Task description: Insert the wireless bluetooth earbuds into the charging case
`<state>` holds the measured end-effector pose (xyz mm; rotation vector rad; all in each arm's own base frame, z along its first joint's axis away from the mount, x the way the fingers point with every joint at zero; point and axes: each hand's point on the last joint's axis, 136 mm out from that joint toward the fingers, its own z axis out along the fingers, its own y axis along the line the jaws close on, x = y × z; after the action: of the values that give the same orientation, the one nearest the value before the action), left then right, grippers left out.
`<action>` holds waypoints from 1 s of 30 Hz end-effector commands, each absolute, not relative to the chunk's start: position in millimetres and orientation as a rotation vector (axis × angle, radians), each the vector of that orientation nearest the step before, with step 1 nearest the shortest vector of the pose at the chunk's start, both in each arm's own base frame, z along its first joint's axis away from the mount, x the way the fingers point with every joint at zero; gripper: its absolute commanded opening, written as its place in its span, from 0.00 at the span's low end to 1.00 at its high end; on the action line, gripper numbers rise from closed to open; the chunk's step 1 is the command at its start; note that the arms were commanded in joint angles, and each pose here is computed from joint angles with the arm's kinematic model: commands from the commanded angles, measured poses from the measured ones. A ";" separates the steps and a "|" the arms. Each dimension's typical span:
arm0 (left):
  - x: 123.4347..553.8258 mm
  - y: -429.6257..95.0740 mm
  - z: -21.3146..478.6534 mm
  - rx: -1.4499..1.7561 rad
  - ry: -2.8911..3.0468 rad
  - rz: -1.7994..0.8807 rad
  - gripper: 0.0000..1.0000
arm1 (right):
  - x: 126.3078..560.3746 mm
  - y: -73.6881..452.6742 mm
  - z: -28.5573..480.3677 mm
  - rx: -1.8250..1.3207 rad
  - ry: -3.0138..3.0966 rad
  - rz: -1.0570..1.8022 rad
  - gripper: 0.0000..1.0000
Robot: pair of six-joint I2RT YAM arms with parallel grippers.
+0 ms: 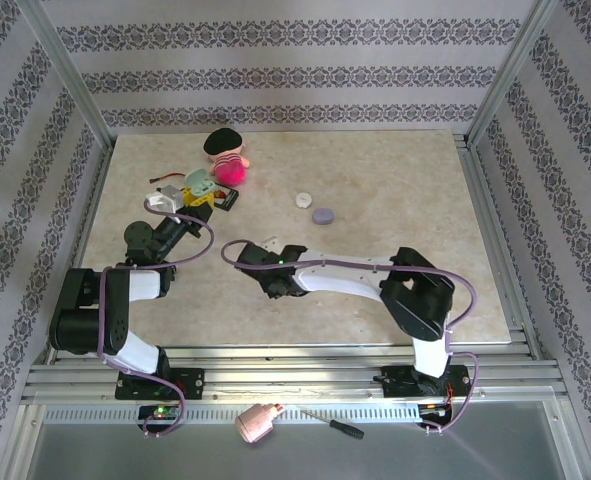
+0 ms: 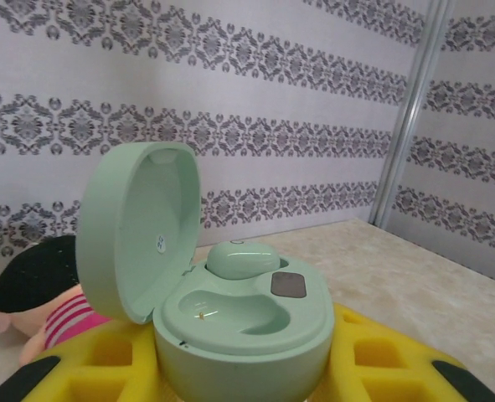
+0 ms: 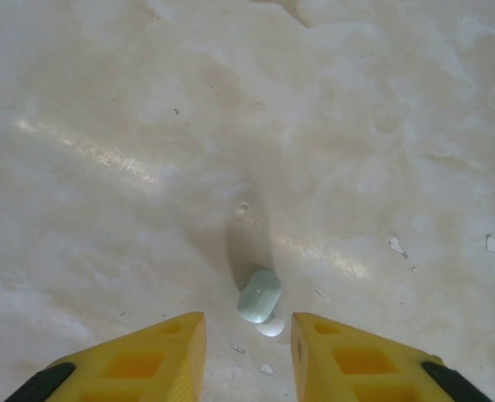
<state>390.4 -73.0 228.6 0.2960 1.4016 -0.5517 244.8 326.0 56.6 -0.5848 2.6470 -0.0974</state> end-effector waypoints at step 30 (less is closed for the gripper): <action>396.4 -58.9 237.3 0.260 1.376 -0.498 0.22 | 242.7 322.9 21.1 -0.732 2.644 -0.401 0.25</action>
<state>394.0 -64.3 228.8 0.2588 1.4044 -0.5211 242.6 320.5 22.4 -0.6951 2.6583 -0.3674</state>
